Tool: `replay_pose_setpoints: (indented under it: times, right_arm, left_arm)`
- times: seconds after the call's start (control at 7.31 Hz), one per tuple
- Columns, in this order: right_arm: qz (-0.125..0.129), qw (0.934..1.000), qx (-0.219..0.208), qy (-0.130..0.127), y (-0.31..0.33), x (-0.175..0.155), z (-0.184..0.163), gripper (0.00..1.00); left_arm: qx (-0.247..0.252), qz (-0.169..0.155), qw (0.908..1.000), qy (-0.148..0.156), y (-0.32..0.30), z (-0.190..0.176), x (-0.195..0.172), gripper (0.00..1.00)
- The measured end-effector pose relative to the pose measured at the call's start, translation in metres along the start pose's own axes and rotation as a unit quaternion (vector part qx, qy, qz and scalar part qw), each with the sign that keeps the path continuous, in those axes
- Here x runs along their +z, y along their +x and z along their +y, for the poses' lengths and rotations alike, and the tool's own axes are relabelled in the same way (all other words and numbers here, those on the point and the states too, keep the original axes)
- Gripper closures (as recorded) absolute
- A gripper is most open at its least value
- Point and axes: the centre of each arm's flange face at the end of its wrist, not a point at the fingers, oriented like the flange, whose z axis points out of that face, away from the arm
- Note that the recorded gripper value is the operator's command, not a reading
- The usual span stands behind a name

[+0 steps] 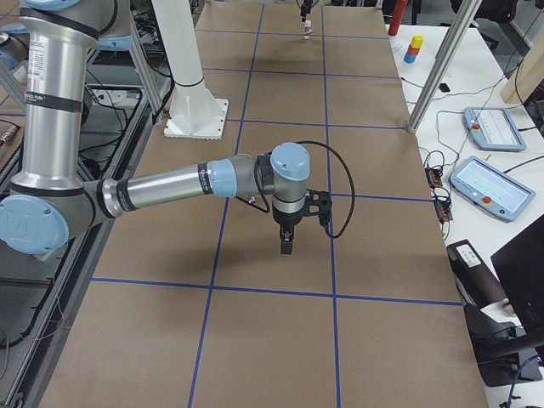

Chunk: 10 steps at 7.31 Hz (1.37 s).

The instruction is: Assemble PPR valve and pipe with both arms

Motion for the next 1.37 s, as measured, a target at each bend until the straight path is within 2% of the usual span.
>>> replay_pose_setpoints:
  times: [0.41,0.68,0.96,1.09,1.23,1.37]
  right_arm:
    - [0.0,1.0,0.0,0.0,0.0,0.0,0.0,0.0]
    - [0.0,1.0,-0.001,-0.001,0.0,0.0,0.0,0.0]
    - [0.0,1.0,-0.001,-0.001,-0.001,0.001,0.0,0.0]
    - [0.0,1.0,-0.001,-0.001,-0.001,0.001,0.0,0.0]
    - [0.0,1.0,-0.001,-0.001,-0.001,0.001,0.0,0.0]
    - [0.0,1.0,-0.001,-0.001,-0.001,0.001,0.0,0.0]
  left_arm:
    - [-0.001,0.0,1.0,-0.006,-0.004,-0.017,0.01,0.11]
    - [0.0,0.002,1.0,-0.01,-0.003,-0.021,0.015,0.24]
    - [0.002,0.004,0.9999,-0.013,0.001,-0.021,0.019,0.34]
    - [0.003,0.005,0.9999,-0.015,0.003,-0.021,0.02,0.35]
    - [0.004,0.005,0.9998,-0.017,0.003,-0.021,0.021,0.42]
    - [0.003,0.005,0.9998,-0.018,0.003,-0.021,0.022,0.66]
